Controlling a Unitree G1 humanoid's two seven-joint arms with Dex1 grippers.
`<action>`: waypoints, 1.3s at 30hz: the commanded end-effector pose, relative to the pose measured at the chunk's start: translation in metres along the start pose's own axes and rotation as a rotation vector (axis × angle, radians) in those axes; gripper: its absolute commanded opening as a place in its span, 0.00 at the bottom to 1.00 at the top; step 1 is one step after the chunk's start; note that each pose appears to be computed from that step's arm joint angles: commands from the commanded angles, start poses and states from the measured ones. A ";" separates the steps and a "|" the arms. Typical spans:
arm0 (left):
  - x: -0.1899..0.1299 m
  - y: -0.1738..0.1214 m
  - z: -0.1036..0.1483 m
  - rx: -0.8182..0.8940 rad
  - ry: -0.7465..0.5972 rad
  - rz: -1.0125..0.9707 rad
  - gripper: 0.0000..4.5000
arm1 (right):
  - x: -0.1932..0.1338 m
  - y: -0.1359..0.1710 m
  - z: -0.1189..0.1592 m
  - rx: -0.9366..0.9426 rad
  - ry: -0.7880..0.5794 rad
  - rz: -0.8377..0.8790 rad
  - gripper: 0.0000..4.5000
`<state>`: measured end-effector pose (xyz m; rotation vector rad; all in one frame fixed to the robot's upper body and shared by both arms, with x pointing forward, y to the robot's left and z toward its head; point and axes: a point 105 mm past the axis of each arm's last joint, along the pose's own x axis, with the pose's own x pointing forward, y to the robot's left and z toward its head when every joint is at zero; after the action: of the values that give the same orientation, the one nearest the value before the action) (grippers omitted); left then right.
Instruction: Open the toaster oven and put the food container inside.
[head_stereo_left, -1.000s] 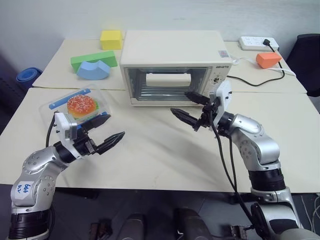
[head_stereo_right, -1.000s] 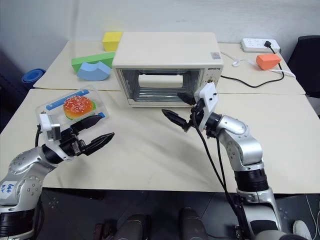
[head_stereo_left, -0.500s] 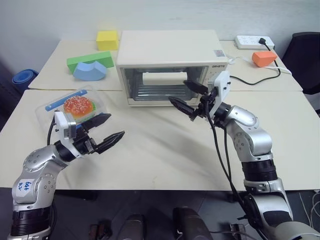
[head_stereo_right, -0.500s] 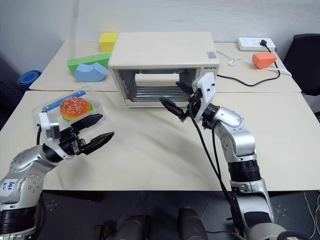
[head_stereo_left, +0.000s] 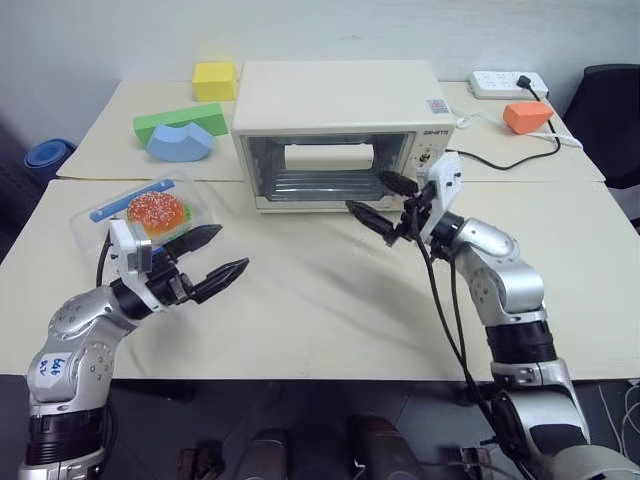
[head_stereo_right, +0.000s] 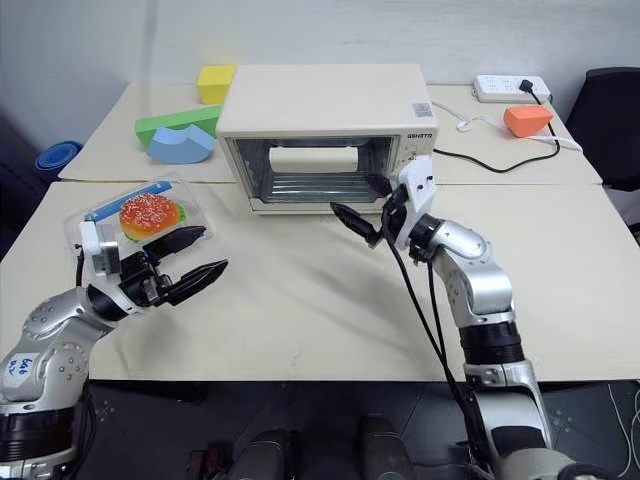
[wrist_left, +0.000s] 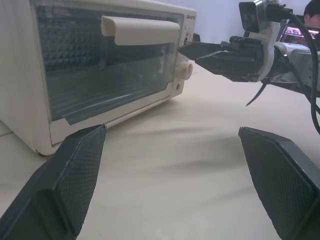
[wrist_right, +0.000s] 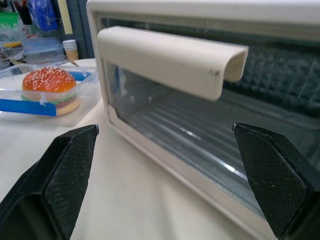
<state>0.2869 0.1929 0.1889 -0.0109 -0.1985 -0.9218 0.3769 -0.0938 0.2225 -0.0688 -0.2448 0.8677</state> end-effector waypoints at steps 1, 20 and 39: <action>0.002 -0.001 0.006 0.025 -0.022 -0.009 1.00 | 0.004 0.002 0.022 -0.038 -0.098 0.025 1.00; -0.009 0.034 0.023 0.037 0.000 0.053 0.74 | -0.023 0.054 -0.016 -0.151 0.024 0.260 1.00; 0.081 0.052 0.008 0.139 0.039 -0.084 0.00 | -0.050 0.045 -0.036 -0.196 0.056 0.174 1.00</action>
<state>0.3814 0.1682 0.2073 0.0920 -0.1944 -0.9357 0.3259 -0.0949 0.1598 -0.2777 -0.2081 1.0318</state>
